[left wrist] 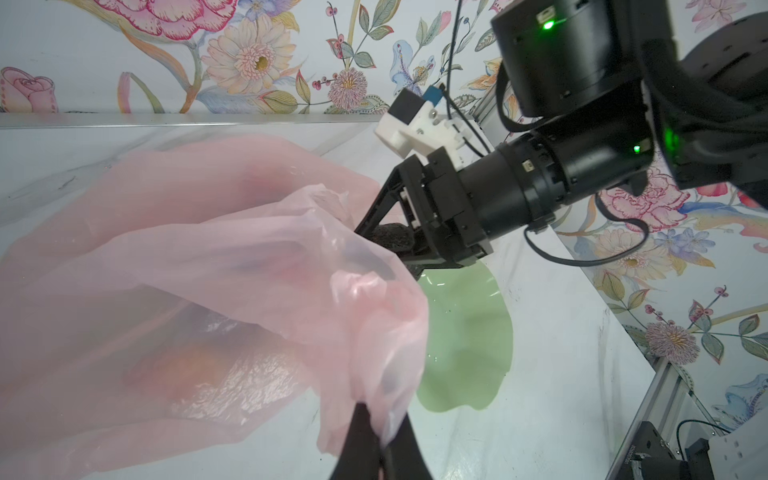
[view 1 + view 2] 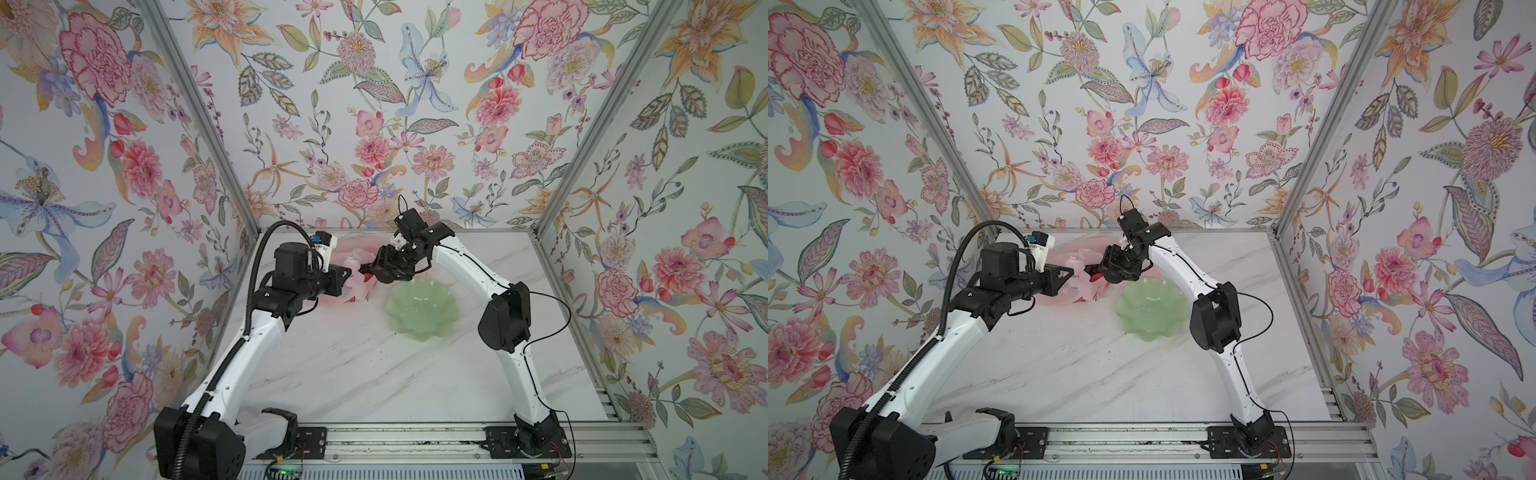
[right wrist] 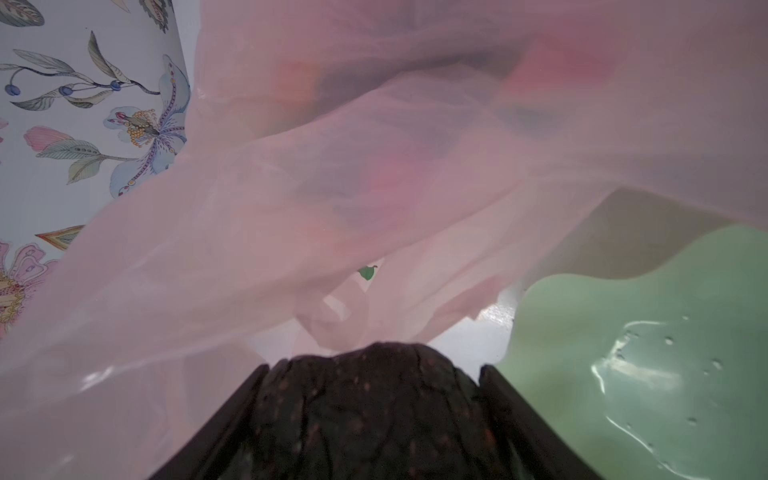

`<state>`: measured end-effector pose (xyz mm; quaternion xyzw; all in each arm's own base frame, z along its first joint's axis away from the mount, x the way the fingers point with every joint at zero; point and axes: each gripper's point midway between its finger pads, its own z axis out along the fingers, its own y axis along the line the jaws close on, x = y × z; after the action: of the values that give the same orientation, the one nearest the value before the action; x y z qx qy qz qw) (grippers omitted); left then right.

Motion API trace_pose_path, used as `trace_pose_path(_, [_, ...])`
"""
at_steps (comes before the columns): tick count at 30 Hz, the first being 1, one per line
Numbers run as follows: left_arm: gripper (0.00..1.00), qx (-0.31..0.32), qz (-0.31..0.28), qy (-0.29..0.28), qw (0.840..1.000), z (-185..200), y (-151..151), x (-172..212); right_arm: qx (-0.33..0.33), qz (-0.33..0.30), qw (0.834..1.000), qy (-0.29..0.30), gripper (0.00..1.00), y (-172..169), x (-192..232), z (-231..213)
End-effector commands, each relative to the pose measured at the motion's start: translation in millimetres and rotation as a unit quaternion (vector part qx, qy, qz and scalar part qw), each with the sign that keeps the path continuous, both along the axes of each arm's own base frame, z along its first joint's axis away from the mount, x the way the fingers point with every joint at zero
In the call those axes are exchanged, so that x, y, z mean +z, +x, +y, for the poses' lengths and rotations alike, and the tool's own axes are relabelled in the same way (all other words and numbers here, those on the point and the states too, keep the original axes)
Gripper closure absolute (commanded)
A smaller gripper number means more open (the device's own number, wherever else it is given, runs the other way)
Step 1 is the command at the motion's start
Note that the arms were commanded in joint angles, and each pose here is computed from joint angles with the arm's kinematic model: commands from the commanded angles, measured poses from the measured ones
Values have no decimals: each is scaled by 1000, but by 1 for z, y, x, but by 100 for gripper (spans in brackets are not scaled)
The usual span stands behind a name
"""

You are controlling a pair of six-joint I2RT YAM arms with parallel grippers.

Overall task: Place the fruits into the plastic bag
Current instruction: 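Carry the dark brown fruit with the right gripper to the bag mouth, then push the fruit into the bag and open the right gripper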

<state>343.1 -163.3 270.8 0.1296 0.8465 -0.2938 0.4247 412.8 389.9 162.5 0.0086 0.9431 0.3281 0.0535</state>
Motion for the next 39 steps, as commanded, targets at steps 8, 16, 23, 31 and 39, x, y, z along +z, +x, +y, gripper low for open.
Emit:
trace_pose_path(8, [100,-31,-8,-19,999,-16,-4,13,-16,5,999,34,42,29,-19,30])
trace_pose_path(16, [100,-51,-7,-34,998,-26,-9,13,-20,-10,995,99,44,42,-11,60])
trace_pose_path(23, [100,-78,-9,-62,995,-38,-15,17,9,9,986,169,44,22,-11,114])
trace_pose_path(31, [100,-110,-28,-75,991,-52,-21,31,20,55,982,180,42,-5,-36,143])
trace_pose_path(39, [100,-110,-29,-71,991,-51,-22,29,35,76,981,176,7,-21,-47,152])
